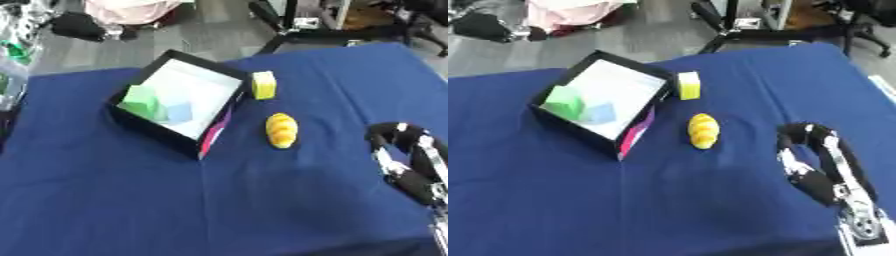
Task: Pick up objects on the table and place them in the box.
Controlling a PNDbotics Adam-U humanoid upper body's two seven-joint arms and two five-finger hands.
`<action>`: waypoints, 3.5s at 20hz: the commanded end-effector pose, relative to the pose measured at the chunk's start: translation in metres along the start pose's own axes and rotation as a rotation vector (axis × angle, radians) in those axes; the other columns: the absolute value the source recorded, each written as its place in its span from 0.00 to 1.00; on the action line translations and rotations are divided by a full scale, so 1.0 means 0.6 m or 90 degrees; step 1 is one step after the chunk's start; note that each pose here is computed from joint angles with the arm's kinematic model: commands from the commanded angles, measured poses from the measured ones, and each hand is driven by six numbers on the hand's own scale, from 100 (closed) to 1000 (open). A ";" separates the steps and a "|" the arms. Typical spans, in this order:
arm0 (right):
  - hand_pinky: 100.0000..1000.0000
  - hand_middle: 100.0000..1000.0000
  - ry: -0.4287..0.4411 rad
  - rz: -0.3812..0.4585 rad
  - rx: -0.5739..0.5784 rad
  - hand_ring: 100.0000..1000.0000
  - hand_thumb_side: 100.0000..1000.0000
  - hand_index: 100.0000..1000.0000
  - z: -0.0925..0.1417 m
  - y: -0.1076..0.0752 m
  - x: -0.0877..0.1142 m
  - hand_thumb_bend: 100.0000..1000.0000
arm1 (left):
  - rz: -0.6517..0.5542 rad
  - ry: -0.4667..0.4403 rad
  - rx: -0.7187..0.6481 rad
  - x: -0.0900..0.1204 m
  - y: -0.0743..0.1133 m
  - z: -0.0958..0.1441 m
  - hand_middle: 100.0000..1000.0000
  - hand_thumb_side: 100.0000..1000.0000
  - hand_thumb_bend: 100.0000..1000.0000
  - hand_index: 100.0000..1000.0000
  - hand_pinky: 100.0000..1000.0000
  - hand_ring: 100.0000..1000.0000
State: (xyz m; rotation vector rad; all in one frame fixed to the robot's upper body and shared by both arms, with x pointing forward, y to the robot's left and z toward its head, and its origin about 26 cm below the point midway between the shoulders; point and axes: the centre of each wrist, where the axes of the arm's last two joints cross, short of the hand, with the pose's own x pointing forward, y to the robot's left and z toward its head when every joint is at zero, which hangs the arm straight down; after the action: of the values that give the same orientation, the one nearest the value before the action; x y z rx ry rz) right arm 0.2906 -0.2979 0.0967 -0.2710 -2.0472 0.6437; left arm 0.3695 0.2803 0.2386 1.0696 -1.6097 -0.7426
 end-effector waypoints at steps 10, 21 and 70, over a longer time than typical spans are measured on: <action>0.77 0.79 -0.027 0.074 0.228 0.83 0.20 0.83 -0.172 -0.098 -0.032 0.00 | 0.285 0.049 0.165 -0.016 -0.075 0.124 0.57 0.55 0.87 0.83 0.79 0.58; 0.87 0.92 0.014 0.266 0.426 0.97 0.53 0.92 -0.289 -0.080 -0.092 0.00 | 0.382 0.003 0.153 0.029 -0.117 0.126 0.55 0.58 0.85 0.82 0.79 0.56; 0.86 0.76 0.282 0.413 0.190 0.90 0.12 0.91 -0.244 -0.108 -0.193 0.00 | 0.410 -0.084 0.129 0.079 -0.103 0.118 0.52 0.59 0.83 0.83 0.79 0.54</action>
State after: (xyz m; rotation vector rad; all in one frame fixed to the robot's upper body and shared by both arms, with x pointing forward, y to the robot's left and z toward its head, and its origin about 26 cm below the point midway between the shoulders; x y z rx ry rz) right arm 0.4810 -0.3438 0.1066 -0.8096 -1.4377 1.1511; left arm 0.3163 0.2112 0.1747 0.5813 -1.9871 -0.2189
